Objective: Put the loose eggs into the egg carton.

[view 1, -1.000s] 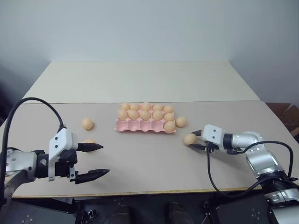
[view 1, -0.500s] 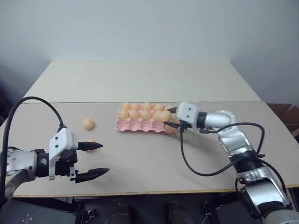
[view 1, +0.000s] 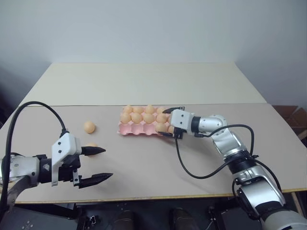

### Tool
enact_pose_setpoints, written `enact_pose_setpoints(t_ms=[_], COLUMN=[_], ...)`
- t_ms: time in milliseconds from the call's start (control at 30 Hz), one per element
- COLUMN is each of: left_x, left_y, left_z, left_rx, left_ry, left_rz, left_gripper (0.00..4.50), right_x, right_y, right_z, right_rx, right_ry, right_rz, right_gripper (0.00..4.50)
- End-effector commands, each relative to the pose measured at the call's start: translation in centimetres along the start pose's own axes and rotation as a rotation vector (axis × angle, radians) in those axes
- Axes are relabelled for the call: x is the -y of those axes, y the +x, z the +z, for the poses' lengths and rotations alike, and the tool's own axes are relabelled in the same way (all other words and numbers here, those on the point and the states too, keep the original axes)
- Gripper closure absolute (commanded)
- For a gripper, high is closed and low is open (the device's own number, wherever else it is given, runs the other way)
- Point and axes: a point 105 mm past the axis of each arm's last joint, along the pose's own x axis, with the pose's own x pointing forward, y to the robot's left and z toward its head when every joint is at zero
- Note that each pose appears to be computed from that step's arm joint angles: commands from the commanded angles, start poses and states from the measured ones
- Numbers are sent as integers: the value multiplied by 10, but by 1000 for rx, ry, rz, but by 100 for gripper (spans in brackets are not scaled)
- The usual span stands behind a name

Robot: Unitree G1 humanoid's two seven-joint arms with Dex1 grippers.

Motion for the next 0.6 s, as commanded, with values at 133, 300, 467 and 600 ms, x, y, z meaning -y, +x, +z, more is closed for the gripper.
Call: enact_pose_setpoints(t_ms=[133, 300, 467, 600], left_x=[0, 0, 4, 4], left_y=[2, 3, 4, 5], left_z=[8, 14, 23, 23], left_rx=[19, 52, 125, 130], left_ry=[42, 49, 43, 47], left_rz=[-11, -18, -49, -44], left_gripper=[0, 0, 0, 0], right_x=[13, 16, 20, 9], right_y=[-15, -37, -101, -150], right_z=[15, 10, -9, -14], right_rx=[48, 31, -54, -125], right_ry=[-31, -4, 63, 115], right_rz=[-43, -50, -69, -42], right_gripper=[5, 5, 5, 5])
